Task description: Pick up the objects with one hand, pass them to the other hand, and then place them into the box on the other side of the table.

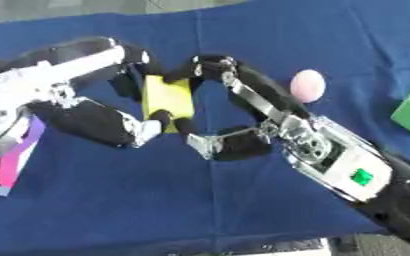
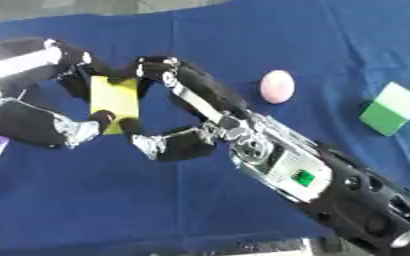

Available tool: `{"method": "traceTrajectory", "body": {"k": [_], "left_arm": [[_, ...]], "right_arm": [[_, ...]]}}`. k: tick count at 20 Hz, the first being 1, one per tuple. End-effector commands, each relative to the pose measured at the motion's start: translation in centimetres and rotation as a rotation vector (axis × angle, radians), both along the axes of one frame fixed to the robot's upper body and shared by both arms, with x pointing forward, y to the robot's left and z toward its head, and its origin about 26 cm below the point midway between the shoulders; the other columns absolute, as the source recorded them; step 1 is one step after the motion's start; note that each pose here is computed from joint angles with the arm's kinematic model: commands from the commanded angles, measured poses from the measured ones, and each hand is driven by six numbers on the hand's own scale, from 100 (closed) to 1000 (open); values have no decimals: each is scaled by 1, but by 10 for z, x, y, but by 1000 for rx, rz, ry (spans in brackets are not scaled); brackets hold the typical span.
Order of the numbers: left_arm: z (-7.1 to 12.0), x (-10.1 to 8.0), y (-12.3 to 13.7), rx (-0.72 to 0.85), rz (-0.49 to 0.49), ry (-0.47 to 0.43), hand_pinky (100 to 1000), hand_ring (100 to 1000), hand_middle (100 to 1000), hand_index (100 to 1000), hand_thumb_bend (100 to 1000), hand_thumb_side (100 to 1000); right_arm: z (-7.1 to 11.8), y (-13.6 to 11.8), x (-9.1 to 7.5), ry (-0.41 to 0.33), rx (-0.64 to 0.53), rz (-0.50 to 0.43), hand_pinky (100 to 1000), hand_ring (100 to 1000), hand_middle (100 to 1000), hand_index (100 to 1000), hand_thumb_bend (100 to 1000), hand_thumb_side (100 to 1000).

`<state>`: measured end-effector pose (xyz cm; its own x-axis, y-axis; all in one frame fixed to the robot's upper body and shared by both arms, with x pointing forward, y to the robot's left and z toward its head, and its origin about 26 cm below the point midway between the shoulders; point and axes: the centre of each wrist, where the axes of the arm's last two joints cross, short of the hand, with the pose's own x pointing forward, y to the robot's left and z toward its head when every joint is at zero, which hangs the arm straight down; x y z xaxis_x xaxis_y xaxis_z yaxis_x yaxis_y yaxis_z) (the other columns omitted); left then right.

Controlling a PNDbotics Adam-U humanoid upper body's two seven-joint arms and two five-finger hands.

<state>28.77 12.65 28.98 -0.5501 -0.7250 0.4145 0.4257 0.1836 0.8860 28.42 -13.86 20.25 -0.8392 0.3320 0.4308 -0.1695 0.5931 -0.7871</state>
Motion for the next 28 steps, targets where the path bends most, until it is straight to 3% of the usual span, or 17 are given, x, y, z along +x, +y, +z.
{"method": "traceTrajectory", "body": {"k": [1, 4, 10, 16, 20, 21, 22, 23, 24, 28], "left_arm": [[5, -3, 1, 21, -5, 10, 761, 666, 615, 788, 164, 396], [6, -2, 4, 22, -19, 24, 769, 678, 629, 813, 203, 437], [6, -2, 4, 46, -21, 50, 759, 671, 615, 802, 168, 328], [6, -2, 3, 63, -23, 81, 764, 677, 621, 841, 165, 310], [5, 1, 3, 72, -44, 117, 782, 691, 634, 879, 212, 377], [5, 2, 3, 73, -47, 125, 791, 698, 642, 889, 250, 453], [4, 3, 4, 72, -50, 136, 792, 699, 643, 890, 257, 466], [4, 5, 4, 70, -53, 144, 804, 712, 655, 895, 330, 595], [4, 6, 5, 62, -60, 153, 810, 718, 660, 899, 368, 653], [7, 6, 9, 47, -86, 171, 823, 737, 675, 907, 426, 731]], "right_arm": [[9, -4, 0, -46, 1, -9, 854, 630, 467, 729, 100, 100], [9, -5, 0, -45, 5, -14, 852, 624, 462, 725, 100, 100], [9, -6, 0, -54, 18, -18, 852, 625, 464, 726, 100, 100], [10, -8, 1, -68, 16, -25, 852, 625, 465, 726, 100, 100], [11, -9, 1, -69, 7, -23, 852, 624, 464, 726, 100, 100], [11, -10, 2, -69, 4, -22, 852, 625, 465, 726, 100, 100], [11, -10, 2, -70, 0, -20, 853, 625, 465, 726, 100, 100], [12, -10, 2, -72, -5, -18, 854, 626, 466, 727, 100, 100], [12, -11, 2, -73, -12, -16, 854, 626, 465, 726, 100, 100], [13, -13, 3, -72, -22, -18, 854, 625, 464, 726, 100, 100]]}}
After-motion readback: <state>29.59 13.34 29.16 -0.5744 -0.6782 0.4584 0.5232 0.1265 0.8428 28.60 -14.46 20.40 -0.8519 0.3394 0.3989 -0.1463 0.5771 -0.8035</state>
